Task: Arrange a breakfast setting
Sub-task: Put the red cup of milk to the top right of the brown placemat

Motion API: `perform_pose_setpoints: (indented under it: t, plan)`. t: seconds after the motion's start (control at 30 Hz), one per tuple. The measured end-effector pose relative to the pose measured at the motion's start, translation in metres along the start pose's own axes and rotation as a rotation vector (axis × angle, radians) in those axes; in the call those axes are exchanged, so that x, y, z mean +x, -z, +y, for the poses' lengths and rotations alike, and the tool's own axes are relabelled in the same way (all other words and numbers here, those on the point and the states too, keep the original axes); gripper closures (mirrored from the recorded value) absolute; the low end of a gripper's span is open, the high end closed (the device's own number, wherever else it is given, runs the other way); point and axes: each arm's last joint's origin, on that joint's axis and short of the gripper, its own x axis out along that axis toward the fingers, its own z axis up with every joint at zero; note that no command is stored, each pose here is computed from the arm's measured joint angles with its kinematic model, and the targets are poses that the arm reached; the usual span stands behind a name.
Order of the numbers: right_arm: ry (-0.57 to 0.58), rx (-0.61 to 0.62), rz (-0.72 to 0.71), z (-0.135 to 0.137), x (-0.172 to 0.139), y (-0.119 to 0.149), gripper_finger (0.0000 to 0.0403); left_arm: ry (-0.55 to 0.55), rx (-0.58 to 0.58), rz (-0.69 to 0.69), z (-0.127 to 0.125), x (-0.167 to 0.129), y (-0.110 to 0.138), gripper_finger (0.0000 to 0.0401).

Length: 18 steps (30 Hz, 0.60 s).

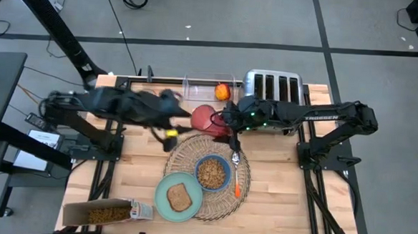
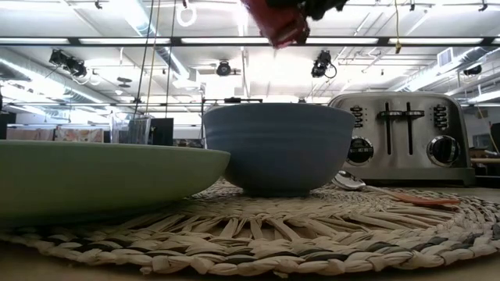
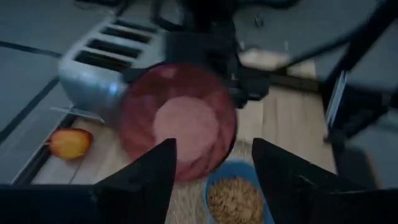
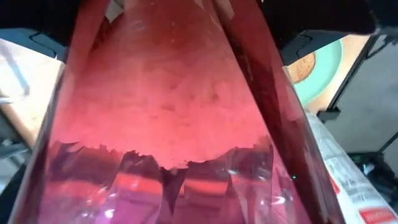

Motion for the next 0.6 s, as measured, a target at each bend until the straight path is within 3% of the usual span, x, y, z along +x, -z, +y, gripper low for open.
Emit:
perform_pose_setpoints:
  t: [0.27, 0.4, 0.6]
  plan:
    - [0.050, -0.015, -0.057, 0.022, -0.036, -0.011, 0.0068, -0.053, -0.104, -0.159, 0.014, -0.057, -0.006, 0.0190]
    - [0.057, 0.000, -0.073, 0.042, -0.042, 0.000, 0.0069, -0.069, -0.118, -0.162, 0.014, -0.057, -0.005, 0.0190]
    - [0.102, 0.083, -0.081, 0.067, -0.043, 0.041, 0.0069, -0.101, -0.097, -0.117, 0.010, -0.039, -0.003, 0.0190]
